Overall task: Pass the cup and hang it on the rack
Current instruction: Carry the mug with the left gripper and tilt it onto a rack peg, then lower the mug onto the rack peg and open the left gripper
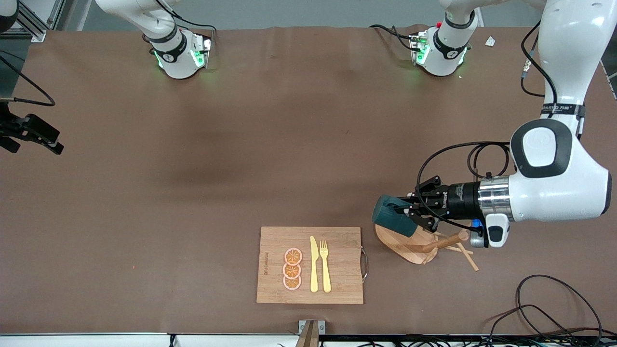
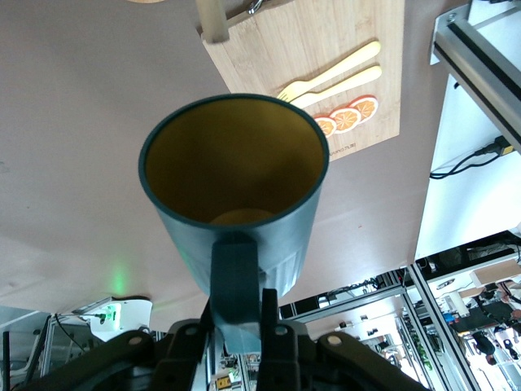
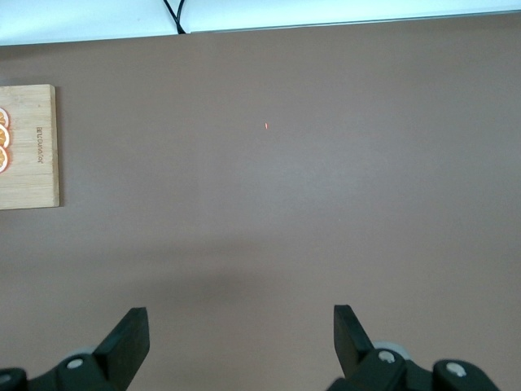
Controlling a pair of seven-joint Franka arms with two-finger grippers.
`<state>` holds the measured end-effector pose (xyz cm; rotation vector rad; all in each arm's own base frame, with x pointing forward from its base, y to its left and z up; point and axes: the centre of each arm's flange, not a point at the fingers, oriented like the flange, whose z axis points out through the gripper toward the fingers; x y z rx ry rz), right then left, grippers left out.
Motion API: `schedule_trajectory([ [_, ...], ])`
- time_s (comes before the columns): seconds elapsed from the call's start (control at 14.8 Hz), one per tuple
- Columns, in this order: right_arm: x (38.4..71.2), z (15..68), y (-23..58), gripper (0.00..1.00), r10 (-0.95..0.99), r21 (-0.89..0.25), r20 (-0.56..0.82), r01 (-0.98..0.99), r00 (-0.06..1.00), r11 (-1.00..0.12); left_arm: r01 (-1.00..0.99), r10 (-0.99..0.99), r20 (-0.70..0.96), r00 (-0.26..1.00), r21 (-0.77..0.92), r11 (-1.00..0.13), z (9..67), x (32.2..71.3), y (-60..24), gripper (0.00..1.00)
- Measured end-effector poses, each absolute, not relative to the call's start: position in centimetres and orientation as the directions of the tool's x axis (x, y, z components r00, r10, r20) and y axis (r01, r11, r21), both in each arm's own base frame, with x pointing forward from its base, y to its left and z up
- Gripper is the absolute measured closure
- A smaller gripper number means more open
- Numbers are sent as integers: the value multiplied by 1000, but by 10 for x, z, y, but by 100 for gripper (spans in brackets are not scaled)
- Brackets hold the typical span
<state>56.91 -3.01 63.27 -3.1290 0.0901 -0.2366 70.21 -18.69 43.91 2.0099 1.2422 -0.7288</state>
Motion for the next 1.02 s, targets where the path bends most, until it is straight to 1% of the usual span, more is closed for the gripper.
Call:
schedule_trajectory([
  [0.2, 569, 633, -30, 0, -57, -7, 150, -57, 987, -998, 913, 525, -757, 389, 243, -327, 423, 707, -181, 79],
  [0.68, 569, 633, -30, 0, -57, -6, 154, -57, 986, -998, 928, 543, -757, 364, 249, -276, 410, 720, -129, 79],
  [1.02, 570, 633, -27, 0, -52, -6, 156, -52, 986, -999, 935, 549, -759, 350, 245, -257, 397, 724, -115, 79],
])
